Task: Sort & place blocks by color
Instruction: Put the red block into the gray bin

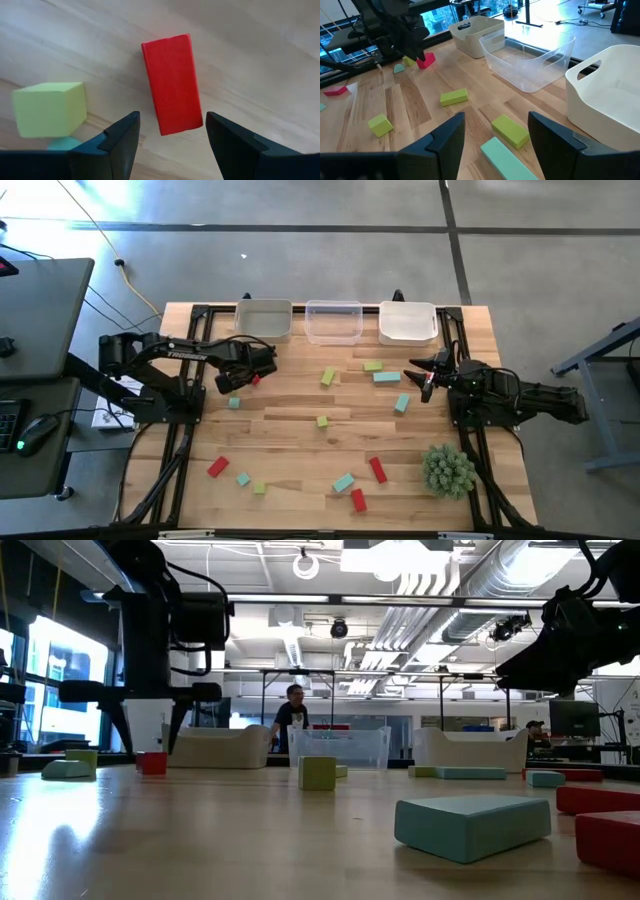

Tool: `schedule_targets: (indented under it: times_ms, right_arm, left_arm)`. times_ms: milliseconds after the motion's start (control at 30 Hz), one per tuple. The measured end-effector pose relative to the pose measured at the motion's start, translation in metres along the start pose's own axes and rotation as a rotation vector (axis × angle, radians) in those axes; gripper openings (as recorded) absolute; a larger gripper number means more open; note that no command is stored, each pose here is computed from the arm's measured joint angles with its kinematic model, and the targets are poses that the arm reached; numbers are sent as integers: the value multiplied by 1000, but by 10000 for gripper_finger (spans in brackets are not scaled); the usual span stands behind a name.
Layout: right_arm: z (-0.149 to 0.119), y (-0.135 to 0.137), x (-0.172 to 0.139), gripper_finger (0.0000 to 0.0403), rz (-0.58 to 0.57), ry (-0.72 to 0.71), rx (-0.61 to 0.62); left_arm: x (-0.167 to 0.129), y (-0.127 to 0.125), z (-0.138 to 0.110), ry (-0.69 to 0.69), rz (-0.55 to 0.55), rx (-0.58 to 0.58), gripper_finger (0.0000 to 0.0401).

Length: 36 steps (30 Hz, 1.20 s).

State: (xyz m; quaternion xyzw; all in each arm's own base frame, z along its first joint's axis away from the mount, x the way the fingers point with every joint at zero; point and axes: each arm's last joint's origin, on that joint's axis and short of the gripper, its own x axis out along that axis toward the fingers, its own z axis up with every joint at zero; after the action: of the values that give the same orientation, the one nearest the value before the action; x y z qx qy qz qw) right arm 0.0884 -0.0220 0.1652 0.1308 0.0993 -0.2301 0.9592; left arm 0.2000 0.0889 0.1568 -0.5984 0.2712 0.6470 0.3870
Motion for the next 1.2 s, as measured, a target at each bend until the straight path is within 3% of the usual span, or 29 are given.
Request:
schedule_targets:
  times_ms: [667, 1200]
  right_arm:
    - [0, 0, 0, 206, 0, 0, 0]
    - [0, 0, 0, 206, 0, 0, 0]
  left_arm:
    - [2, -1, 11, -40, 1, -122, 216]
    - [21, -6, 8, -43, 63, -21, 207]
